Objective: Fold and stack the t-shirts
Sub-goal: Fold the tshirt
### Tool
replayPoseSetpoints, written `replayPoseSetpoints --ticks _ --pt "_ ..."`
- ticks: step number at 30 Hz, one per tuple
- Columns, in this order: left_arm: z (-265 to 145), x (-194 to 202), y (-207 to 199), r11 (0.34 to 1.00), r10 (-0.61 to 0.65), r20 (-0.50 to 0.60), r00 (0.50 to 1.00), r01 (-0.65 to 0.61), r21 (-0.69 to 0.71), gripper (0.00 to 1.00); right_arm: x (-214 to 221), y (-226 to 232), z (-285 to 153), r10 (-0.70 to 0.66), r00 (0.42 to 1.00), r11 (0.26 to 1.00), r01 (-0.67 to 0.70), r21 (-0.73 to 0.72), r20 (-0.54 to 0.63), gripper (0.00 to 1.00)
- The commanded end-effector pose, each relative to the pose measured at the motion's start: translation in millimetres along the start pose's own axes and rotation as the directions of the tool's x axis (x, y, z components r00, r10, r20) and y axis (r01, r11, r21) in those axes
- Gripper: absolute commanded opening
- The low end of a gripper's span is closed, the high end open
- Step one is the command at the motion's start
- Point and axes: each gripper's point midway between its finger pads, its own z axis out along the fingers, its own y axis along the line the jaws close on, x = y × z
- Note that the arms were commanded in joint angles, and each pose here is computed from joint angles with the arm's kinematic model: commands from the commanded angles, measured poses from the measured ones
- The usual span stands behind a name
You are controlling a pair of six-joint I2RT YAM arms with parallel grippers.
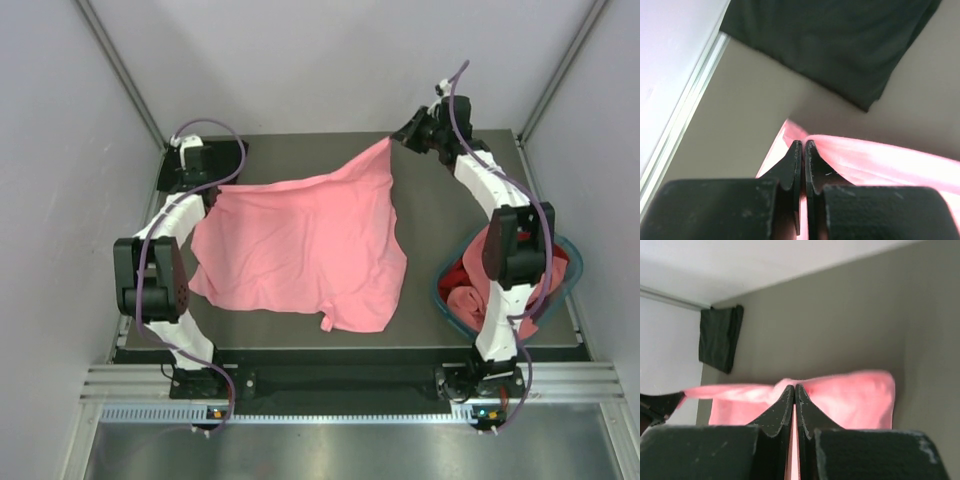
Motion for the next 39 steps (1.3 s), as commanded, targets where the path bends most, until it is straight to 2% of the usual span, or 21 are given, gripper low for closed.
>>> replayPoseSetpoints --ticks 1,8,15,22,27,28,30,31,32,33,34,35,36,37,39 --pt "-10 2 15 1.000 -0.002 -0.038 0.999 0.001 -0.022 0.00 -7 26 -45 0.039 0.999 0.999 -0.039 -0.008 -0.007 0.00" --pt "-10 43 39 0.999 0.006 -0.185 0.983 -0.015 -0.050 0.00 50 17 -91 0.096 0.984 0.993 -0.086 0.076 -0.150 0.00" --pt "-13 67 46 0.998 0.011 -0.287 0.958 -0.028 -0.054 0.00 89 14 -133 0.111 0.967 0.989 -0.084 0.124 -0.227 0.00" --pt "-12 93 51 0.996 0.017 -0.374 0.927 -0.050 -0.078 0.00 151 -13 -157 0.148 0.926 0.977 -0.083 0.196 -0.346 0.00" --pt "-9 105 51 0.995 0.016 -0.415 0.910 -0.056 -0.083 0.00 180 -27 -164 0.155 0.903 0.972 -0.068 0.224 -0.401 0.00" --pt "-7 106 50 0.995 0.017 -0.423 0.906 -0.058 -0.084 0.03 185 -30 -165 0.159 0.897 0.971 -0.065 0.231 -0.413 0.00" --pt "-8 110 54 0.992 0.009 -0.443 0.896 -0.064 -0.108 0.28 197 -35 -168 0.169 0.871 0.968 -0.059 0.243 -0.462 0.06" --pt "-9 109 55 0.990 -0.002 -0.447 0.895 -0.060 -0.124 0.35 198 -33 -168 0.164 0.865 0.970 -0.053 0.237 -0.475 0.09" --pt "-11 107 60 0.987 -0.007 -0.442 0.897 -0.064 -0.145 0.50 199 -32 -171 0.158 0.857 0.972 -0.048 0.230 -0.490 0.19" --pt "-13 104 63 0.985 -0.020 -0.432 0.902 -0.056 -0.163 0.56 199 -34 -174 0.137 0.856 0.973 -0.021 0.232 -0.498 0.27" --pt "-18 96 67 0.984 -0.035 -0.414 0.909 -0.040 -0.172 0.75 191 -34 -173 0.113 0.868 0.972 0.004 0.234 -0.483 0.34" --pt "-21 90 67 0.984 -0.045 -0.397 0.917 -0.028 -0.178 0.84 184 -40 -172 0.088 0.883 0.966 0.038 0.256 -0.462 0.45" --pt "-24 85 69 0.983 -0.056 -0.381 0.923 -0.017 -0.184 0.89 177 -41 -169 0.063 0.889 0.967 0.059 0.248 -0.454 0.48" --pt "-29 71 70 0.983 -0.075 -0.339 0.938 0.013 -0.183 0.90 159 -35 -161 0.031 0.906 0.971 0.073 0.228 -0.423 0.50" --pt "-33 58 68 0.986 -0.091 -0.293 0.952 0.045 -0.160 0.90 152 -39 -145 0.015 0.902 0.969 0.093 0.227 -0.432 0.52"
